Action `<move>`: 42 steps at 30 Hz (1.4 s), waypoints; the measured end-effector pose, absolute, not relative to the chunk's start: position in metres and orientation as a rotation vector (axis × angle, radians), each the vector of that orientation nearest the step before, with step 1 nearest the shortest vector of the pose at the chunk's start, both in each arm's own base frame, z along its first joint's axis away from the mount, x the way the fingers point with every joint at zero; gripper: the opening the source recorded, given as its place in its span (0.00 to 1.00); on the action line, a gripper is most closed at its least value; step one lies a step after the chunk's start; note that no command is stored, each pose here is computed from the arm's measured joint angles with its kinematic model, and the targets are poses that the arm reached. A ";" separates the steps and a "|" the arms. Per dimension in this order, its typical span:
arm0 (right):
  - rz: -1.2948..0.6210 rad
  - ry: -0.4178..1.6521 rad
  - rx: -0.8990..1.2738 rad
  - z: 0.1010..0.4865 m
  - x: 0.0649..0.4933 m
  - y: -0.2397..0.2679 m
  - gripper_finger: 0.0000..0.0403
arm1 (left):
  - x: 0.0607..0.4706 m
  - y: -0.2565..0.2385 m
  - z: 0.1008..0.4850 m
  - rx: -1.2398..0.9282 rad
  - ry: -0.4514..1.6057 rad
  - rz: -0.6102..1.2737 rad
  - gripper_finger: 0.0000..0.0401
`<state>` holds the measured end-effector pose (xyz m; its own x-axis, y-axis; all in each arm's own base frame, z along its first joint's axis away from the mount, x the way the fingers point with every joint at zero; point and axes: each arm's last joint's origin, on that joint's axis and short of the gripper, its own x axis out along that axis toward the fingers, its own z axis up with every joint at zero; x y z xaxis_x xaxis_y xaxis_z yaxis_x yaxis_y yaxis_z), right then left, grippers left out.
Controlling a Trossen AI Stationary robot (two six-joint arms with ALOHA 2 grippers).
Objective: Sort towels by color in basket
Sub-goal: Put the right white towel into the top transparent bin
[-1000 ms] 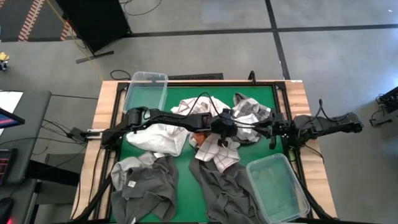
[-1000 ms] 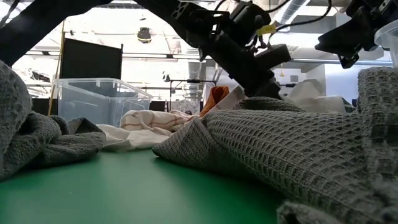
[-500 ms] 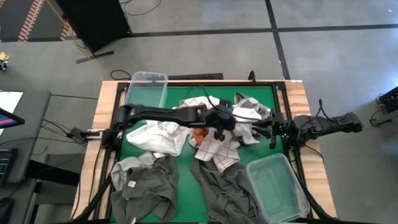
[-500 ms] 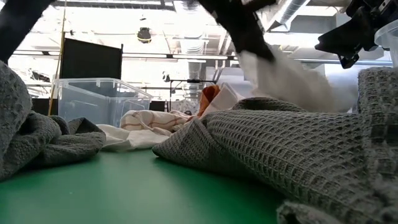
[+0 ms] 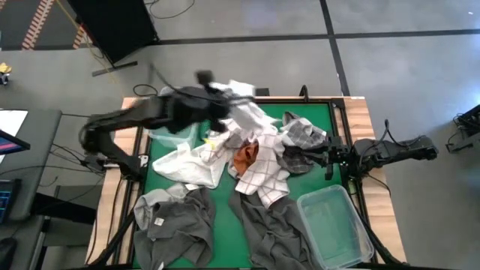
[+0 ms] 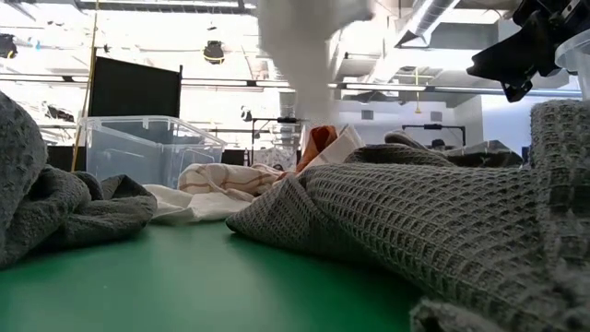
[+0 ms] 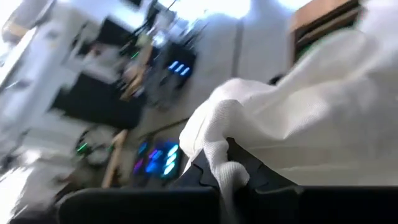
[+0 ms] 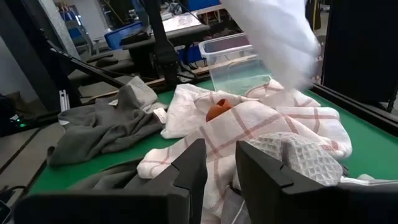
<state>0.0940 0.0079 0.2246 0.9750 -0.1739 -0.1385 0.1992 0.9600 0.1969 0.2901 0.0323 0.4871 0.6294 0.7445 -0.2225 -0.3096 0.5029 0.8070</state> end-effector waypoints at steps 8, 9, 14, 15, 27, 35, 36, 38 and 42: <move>-0.190 0.121 0.210 0.225 0.094 0.008 0.29 | 0.207 0.034 0.515 0.822 0.717 0.982 0.00; -0.190 0.120 0.210 0.225 0.094 0.008 0.29 | 0.199 0.034 0.516 0.821 0.731 1.004 0.00; -0.190 0.120 0.211 0.225 0.094 0.008 0.29 | 0.170 0.037 0.510 0.818 0.838 1.059 0.00; -0.190 0.119 0.211 0.225 0.094 0.008 0.29 | 0.166 0.038 0.506 0.811 0.865 1.053 0.00; -0.188 0.099 0.217 0.227 0.094 0.008 0.29 | 0.167 0.061 0.452 0.651 1.238 0.798 0.00; -0.185 0.067 0.224 0.230 0.095 0.008 0.29 | 0.180 0.082 0.399 0.727 1.543 0.661 0.00; -0.184 0.067 0.224 0.230 0.095 0.008 0.29 | 0.179 0.085 0.393 0.723 1.571 0.652 0.00; -0.184 0.067 0.224 0.230 0.095 0.008 0.29 | 0.179 0.091 0.382 0.694 1.617 0.626 0.00; -0.184 0.068 0.214 0.230 0.095 0.008 0.29 | 0.179 0.106 0.362 0.650 1.667 0.605 0.00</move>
<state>0.0946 0.0080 0.2299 0.9809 -0.1742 -0.0865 0.1886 0.9605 0.2044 0.1785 0.1058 0.3618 -0.1571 0.7027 -0.6939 0.0944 0.7101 0.6977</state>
